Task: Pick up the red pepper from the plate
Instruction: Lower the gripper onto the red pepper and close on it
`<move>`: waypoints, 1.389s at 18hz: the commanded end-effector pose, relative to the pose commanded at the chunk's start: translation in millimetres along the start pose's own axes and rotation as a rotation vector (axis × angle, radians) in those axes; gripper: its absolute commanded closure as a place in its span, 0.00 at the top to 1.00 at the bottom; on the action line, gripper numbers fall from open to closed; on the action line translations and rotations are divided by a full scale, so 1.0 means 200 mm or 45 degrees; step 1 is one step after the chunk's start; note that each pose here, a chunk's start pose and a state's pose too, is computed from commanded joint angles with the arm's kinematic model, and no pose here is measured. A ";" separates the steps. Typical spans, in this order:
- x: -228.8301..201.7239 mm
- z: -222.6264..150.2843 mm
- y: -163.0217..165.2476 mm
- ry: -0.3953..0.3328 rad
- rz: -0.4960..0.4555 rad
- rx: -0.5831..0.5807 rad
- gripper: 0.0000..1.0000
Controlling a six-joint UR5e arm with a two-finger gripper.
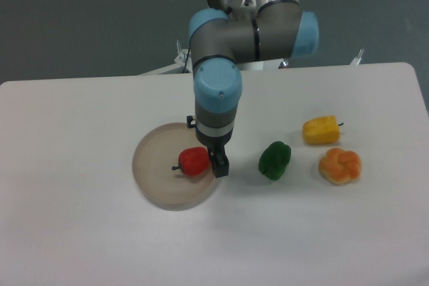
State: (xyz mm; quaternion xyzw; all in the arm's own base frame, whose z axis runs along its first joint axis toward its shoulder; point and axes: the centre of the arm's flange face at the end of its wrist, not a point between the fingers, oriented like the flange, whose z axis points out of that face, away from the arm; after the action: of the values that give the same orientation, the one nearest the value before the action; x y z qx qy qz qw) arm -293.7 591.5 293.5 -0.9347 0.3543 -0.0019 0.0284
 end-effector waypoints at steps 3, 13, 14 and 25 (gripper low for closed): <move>0.04 0.06 0.03 0.012 -0.012 -0.042 1.00; 0.15 0.22 -0.16 0.085 -0.228 -0.047 1.00; 0.15 0.23 -0.17 0.087 -0.236 -0.047 1.00; 0.16 0.33 -0.22 0.110 -0.315 -0.067 0.92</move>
State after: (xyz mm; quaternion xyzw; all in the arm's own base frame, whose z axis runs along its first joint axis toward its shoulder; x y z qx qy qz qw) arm -237.7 606.8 230.0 -0.9707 0.2371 -0.0363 -0.0116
